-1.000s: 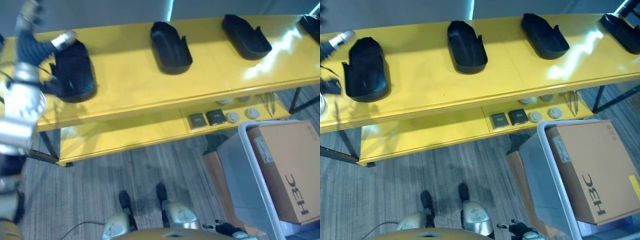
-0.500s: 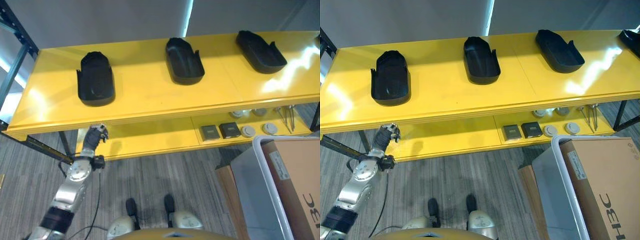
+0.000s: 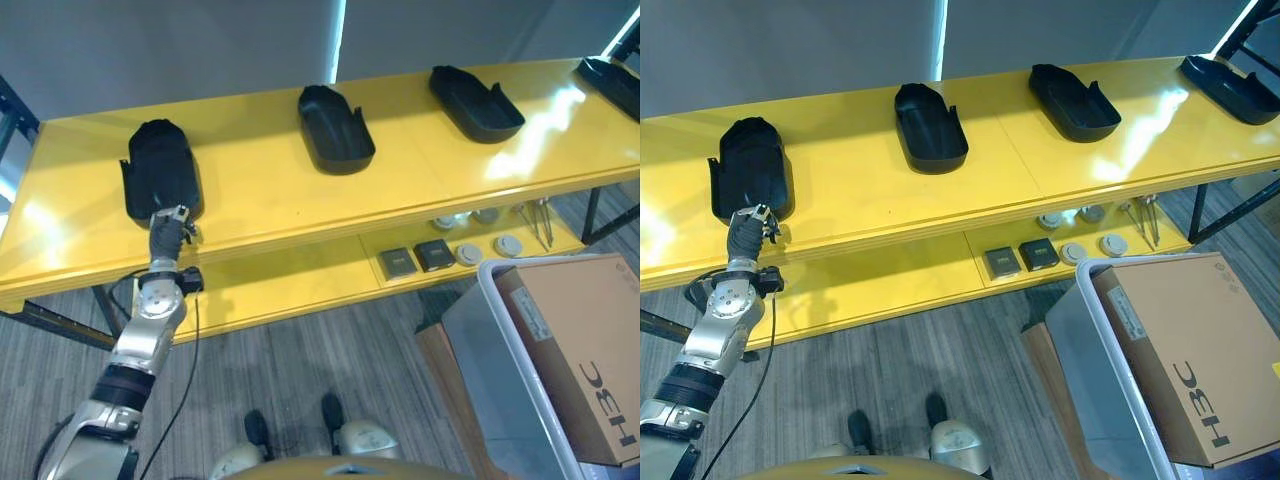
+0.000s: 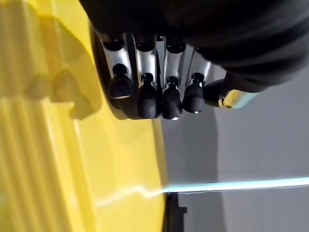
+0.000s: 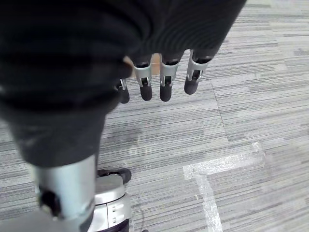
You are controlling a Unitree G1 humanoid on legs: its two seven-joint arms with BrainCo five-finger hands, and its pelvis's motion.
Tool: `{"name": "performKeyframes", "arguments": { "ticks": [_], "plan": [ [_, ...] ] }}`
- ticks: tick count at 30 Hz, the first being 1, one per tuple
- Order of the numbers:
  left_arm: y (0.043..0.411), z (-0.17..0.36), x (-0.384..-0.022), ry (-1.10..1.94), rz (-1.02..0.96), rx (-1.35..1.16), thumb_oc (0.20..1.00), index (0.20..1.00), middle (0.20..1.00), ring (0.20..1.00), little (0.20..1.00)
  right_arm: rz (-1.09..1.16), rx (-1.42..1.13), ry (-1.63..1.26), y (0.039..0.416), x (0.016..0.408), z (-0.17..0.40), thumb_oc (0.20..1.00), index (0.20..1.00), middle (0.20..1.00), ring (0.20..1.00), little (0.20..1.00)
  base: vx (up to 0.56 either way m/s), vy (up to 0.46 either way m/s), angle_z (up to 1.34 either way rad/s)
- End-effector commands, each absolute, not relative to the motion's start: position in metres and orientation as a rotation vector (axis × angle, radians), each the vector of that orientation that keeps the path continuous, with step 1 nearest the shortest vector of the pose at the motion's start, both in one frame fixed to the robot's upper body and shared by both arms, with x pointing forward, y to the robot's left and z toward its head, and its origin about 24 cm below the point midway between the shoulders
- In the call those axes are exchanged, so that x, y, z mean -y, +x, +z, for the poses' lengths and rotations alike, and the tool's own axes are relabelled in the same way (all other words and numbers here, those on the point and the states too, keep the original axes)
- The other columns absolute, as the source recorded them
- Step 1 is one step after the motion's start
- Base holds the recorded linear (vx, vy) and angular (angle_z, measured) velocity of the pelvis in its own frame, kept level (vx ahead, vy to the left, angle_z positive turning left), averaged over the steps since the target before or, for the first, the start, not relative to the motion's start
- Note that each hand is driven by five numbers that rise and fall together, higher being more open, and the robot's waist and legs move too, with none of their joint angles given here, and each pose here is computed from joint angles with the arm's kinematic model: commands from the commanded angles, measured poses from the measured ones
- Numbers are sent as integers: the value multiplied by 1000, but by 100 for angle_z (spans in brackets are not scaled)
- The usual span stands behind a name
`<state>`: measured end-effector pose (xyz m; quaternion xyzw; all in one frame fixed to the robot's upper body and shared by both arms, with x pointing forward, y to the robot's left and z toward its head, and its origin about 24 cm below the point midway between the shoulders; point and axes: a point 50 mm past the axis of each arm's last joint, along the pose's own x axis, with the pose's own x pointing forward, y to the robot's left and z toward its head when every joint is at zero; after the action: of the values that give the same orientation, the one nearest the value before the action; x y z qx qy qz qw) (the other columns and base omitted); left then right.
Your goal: Move parts from the plastic box to the shelf.
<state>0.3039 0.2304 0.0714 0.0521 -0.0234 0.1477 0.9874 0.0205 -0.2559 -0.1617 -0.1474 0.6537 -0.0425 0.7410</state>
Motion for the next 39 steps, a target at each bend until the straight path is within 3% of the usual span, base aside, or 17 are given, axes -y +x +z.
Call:
{"name": "performKeyframes", "arguments": {
  "ticks": [1, 16, 26, 33, 39],
  "plan": [
    [316, 98, -248, 143, 369, 153, 200, 200, 200, 200, 200, -37, -1504, -401, 1, 266, -159, 1000, 1000, 1000, 1000, 1000, 0, 0, 0],
    [334, 111, -296, 175, 519, 101, 200, 200, 200, 200, 200, 1, -1520, -445, 1, 277, -156, 1000, 1000, 1000, 1000, 1000, 17, -8, -3],
    [346, 162, -270, 98, 317, 257, 200, 200, 200, 200, 200, 17, -1515, -450, 4, 280, -155, 1000, 1000, 1000, 1000, 1000, 10, 0, -4],
    [340, 172, -233, 96, 85, 293, 200, 200, 200, 200, 200, -2, -1502, -437, 7, 275, -156, 1000, 1000, 1000, 1000, 1000, -5, 1, -5],
    [332, 156, -226, 126, 60, 239, 200, 200, 200, 200, 200, -12, -1503, -434, 5, 277, -155, 1000, 1000, 1000, 1000, 1000, -1, 4, 1]
  ]
}}
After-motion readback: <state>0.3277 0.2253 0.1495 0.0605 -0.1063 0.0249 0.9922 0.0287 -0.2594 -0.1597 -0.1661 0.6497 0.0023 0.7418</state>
